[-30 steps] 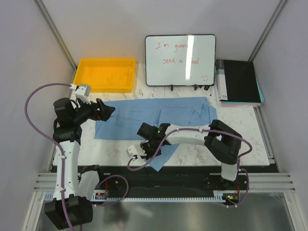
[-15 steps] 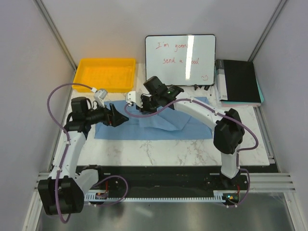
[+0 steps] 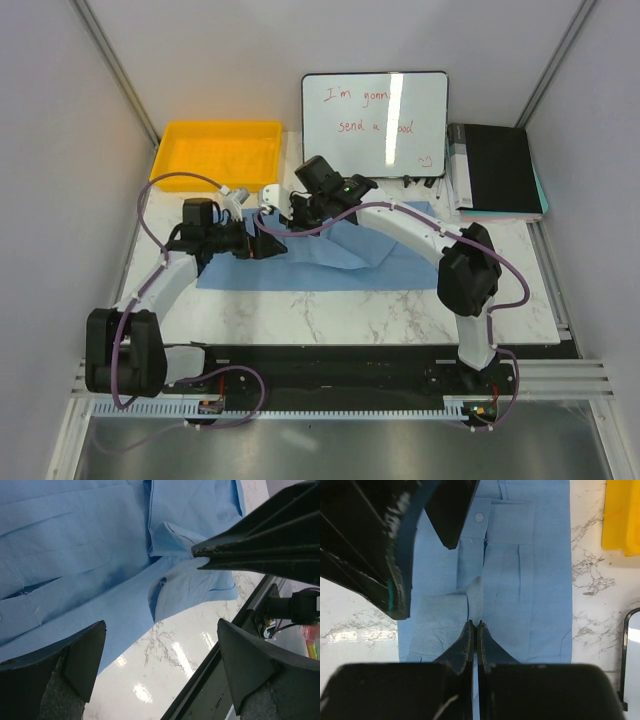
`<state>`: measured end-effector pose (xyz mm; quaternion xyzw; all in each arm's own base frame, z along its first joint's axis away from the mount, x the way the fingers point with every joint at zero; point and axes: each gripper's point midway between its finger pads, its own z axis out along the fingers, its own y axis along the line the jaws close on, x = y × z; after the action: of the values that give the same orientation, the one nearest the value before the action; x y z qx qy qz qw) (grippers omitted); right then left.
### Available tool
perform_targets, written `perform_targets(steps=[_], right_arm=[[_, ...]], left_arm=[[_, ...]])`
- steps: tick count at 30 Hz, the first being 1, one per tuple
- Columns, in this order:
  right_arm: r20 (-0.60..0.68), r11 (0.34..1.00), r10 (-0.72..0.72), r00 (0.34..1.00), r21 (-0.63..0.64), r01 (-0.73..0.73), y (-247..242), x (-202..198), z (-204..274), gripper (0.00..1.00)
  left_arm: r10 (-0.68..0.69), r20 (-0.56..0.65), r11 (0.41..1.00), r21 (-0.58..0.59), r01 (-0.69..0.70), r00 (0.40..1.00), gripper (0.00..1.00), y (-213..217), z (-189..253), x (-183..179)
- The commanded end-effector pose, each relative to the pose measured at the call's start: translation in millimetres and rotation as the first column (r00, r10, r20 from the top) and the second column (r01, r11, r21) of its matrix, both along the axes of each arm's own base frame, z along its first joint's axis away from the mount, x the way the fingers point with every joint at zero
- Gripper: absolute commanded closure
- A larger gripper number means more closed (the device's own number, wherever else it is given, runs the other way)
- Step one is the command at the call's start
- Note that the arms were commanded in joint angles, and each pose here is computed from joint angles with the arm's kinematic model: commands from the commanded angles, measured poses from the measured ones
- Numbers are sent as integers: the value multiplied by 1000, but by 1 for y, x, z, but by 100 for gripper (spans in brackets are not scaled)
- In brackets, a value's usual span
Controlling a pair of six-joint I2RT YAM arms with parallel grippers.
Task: Fold and stack the long sleeve shirts
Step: Fold the shirt
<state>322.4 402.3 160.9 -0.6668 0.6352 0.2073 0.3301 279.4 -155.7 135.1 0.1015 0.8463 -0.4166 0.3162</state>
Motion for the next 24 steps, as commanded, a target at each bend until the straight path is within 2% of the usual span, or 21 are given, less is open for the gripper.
perform_targets(steps=[1,5,10,14,19,22,23,24], right_arm=[[49,995,-18,999,95,13,7,7,44,100],[51,991,-34,998,130,27,5,9,57,99],[53,981,-51,997,189,40,3,13,74,97],[43,973,-28,999,229,17,4,6,89,96],[35,970,-9,999,243,0,3,1,93,96],[34,973,-25,999,230,17,-2,5,88,94],[30,974,-37,999,226,29,-4,7,86,77],[13,973,-64,998,225,59,-10,12,84,61]], left_arm=[[29,37,999,-37,-28,999,2,-12,7,23],[-18,46,993,-112,23,999,12,-30,16,23],[-32,18,987,-156,34,999,19,-42,16,21],[-33,8,977,-213,34,999,35,-47,21,25],[-40,13,967,-251,42,999,40,-51,29,26],[-60,21,961,-270,64,998,65,-53,38,24],[-70,26,958,-278,75,997,85,-55,43,22],[-68,27,955,-287,73,997,93,-55,49,21]])
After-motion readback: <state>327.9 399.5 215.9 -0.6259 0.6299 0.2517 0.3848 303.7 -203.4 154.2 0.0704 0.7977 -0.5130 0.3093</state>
